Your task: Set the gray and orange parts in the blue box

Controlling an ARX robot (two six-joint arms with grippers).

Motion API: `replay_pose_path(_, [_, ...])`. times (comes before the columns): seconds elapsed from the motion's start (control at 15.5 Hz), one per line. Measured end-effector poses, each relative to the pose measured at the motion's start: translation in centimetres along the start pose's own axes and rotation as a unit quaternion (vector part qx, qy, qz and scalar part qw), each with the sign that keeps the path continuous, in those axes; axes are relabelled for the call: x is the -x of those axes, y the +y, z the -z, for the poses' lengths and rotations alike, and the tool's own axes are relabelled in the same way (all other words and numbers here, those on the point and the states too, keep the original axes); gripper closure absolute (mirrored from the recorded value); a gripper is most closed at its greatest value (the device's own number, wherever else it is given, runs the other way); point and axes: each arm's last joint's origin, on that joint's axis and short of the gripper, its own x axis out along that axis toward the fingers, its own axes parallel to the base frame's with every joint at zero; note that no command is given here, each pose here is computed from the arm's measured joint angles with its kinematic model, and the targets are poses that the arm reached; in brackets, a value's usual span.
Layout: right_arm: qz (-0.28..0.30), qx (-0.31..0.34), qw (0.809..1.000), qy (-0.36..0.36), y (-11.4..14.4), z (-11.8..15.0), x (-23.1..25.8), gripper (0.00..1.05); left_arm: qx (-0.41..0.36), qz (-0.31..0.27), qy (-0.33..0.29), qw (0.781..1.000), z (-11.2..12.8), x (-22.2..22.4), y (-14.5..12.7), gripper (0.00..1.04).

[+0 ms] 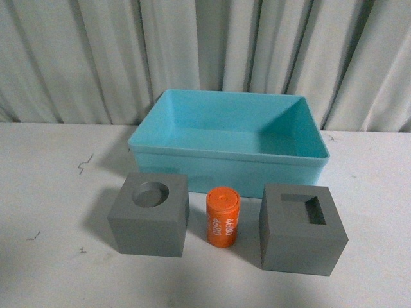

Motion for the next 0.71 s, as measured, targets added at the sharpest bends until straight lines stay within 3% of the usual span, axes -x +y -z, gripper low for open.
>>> replay_pose_path(0.71, [0.0, 0.0, 1.0, 0.0, 0.0, 0.0, 0.0, 0.06, 0.0, 0.0, 0.0, 1.0, 0.0, 0.0, 0.0, 0.07])
